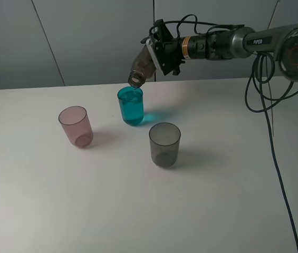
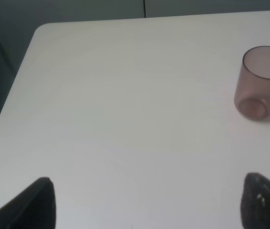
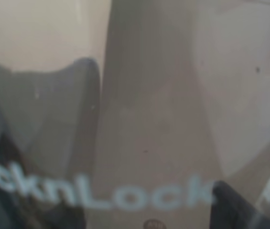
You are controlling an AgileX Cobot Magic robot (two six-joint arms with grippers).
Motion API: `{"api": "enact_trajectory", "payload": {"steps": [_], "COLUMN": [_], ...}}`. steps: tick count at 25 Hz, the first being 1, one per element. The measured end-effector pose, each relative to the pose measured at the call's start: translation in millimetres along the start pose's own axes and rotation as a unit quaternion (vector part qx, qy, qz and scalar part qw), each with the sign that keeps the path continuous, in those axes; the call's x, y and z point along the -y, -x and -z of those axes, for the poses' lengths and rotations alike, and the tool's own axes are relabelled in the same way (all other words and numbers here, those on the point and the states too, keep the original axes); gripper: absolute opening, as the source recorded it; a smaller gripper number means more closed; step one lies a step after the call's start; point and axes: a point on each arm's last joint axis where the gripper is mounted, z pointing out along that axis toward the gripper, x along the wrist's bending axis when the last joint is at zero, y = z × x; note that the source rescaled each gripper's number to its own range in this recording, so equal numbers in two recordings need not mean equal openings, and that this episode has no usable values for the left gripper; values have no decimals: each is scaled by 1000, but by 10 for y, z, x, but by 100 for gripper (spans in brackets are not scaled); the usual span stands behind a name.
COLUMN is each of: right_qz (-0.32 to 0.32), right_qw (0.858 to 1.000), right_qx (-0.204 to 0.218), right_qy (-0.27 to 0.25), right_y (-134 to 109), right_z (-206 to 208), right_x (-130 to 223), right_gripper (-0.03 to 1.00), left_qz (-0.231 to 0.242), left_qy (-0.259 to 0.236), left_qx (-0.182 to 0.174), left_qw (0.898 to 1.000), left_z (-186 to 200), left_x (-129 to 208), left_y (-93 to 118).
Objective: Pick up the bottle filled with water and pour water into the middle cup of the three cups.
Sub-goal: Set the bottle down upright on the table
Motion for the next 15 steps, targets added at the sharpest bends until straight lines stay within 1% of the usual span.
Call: {"api": "enact_trajectory", "payload": {"steps": [4,9,12,15], "right_qz": [-46,-108,-138,-165], "right_qw": [999,994,990,986], "right_qx": [14,33,32,21], "right_qy": [4,10,11,13], "right_y": [25,57,-20,-138], "right_z": [0,2,3,8], "right_x": [-7,-15,-46,-95], "right_gripper": [0,0,0,0], "left_qz": [0,0,0,0], "left_qy": [0,0,0,0], "left_qx": [0,0,0,0], "left_qw": [1000,1000,1000,1000], "left_z": [0,0,0,0], "left_x": [0,0,0,0], "left_y": [0,0,0,0]}}
